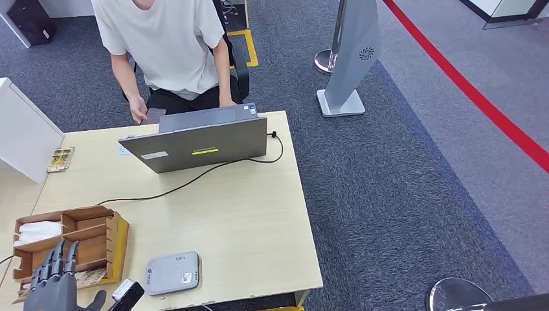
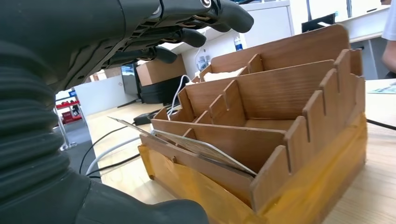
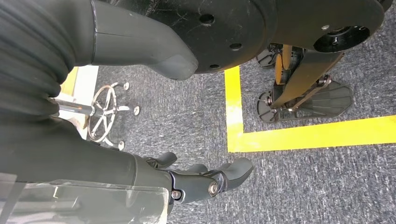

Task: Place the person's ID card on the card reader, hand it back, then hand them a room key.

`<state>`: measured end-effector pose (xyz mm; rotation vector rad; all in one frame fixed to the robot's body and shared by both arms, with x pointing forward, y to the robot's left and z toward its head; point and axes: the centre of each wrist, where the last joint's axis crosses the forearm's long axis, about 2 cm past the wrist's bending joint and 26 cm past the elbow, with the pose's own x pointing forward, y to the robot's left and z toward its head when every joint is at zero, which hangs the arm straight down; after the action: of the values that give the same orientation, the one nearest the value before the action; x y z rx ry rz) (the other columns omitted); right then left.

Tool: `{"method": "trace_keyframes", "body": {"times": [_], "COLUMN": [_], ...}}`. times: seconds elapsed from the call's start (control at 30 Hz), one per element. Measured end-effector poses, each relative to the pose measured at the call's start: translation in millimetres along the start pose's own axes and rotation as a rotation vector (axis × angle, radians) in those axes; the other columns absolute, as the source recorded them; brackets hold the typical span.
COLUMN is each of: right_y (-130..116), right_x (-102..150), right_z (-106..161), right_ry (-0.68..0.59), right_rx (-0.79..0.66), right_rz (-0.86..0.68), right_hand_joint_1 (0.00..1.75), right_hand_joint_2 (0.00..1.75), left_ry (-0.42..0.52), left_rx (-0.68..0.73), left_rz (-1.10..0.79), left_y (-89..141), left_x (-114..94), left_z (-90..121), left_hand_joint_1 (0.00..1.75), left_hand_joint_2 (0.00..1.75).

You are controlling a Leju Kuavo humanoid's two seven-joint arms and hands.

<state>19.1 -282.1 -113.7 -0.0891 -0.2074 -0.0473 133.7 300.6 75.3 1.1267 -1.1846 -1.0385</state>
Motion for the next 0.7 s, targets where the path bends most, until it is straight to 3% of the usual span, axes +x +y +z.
{"method": "trace_keyframes", "body": {"times": [0.3, 0.7], "right_y": [0.0, 0.0], "right_x": [-0.4, -0.7], "right_z": [0.1, 0.1], "right_ry": [0.003, 0.006], "right_rx": [0.000, 0.000], "right_rz": [0.000, 0.001], "right_hand_joint_1": [0.00, 0.00], "right_hand_joint_2": [1.75, 1.75], "left_ry": [0.038, 0.032], "left_rx": [0.006, -0.003], "left_rz": [-0.005, -0.001], "left_y": [2.2, 1.2], "left_x": [-11.7, -10.1], "left_z": [-1.2, 0.1], "left_hand_joint_1": [0.00, 0.00], "left_hand_joint_2": [1.75, 1.75]}}
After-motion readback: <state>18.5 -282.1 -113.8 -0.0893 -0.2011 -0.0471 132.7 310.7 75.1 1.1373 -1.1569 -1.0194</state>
